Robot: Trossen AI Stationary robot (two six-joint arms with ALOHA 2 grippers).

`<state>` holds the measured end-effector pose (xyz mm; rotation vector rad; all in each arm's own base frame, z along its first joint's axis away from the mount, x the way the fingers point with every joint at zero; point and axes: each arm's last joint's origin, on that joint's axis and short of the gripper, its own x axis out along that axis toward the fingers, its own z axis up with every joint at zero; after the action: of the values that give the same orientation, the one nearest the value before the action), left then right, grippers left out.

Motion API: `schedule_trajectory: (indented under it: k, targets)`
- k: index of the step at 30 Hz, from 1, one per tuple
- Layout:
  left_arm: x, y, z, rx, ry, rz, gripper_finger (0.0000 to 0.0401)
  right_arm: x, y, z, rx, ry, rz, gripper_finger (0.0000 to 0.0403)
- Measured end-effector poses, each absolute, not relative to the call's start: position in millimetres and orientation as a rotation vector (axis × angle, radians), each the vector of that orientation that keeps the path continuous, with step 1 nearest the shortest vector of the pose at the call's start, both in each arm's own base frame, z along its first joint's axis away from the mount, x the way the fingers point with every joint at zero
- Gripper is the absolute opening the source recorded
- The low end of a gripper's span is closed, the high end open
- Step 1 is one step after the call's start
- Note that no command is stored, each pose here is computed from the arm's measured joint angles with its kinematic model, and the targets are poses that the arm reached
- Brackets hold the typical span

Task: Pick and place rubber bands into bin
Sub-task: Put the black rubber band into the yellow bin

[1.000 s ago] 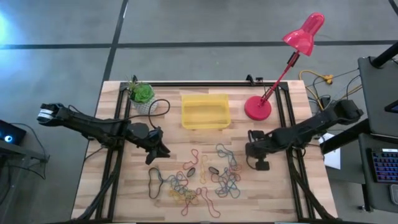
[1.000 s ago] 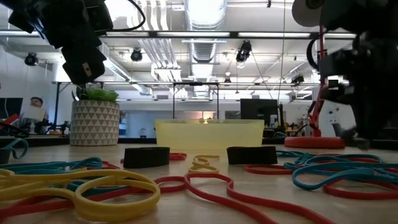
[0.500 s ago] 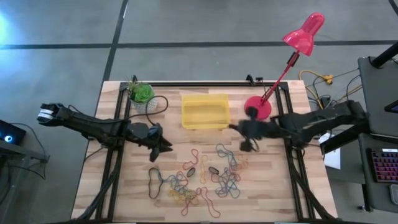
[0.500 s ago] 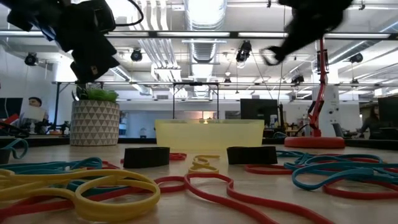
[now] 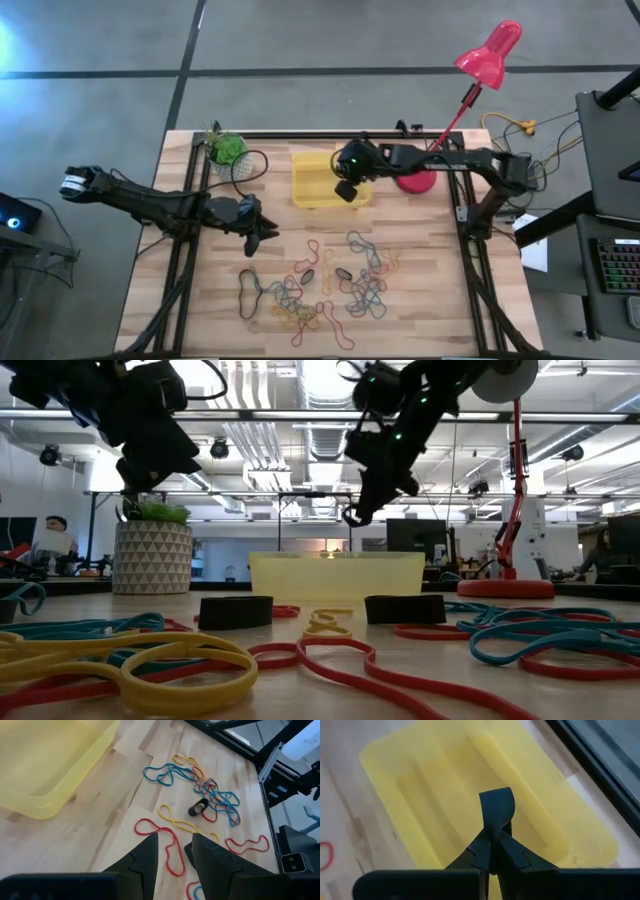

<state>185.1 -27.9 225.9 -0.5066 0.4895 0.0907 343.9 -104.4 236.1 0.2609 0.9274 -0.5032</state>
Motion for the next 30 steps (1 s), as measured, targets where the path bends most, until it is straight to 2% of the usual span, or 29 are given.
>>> schedule_trajectory:
  k: [3,6,16,23,27,30]
  targets:
    - [185,-28,226,-0.507,0.489,0.091,0.0104,354,-111,234,0.249,0.993,-0.493,0.0009]
    - [185,-28,226,-0.506,0.489,0.091,0.0104,361,-113,231,0.226,1.041,-0.394,0.0018]
    - [185,-28,226,-0.493,0.493,0.087,0.0104,362,-115,236,0.228,1.024,-0.388,0.0133]
    - [185,-30,225,-0.494,0.516,0.039,0.0104,354,-113,234,0.212,1.057,-0.406,0.0176]
    - [179,-37,217,-0.511,0.657,-0.098,0.0104,347,-97,239,0.186,1.103,-0.291,0.018]
    - [170,-42,205,-0.491,0.819,-0.116,0.0104,338,-81,245,0.14,1.123,-0.231,0.0177]
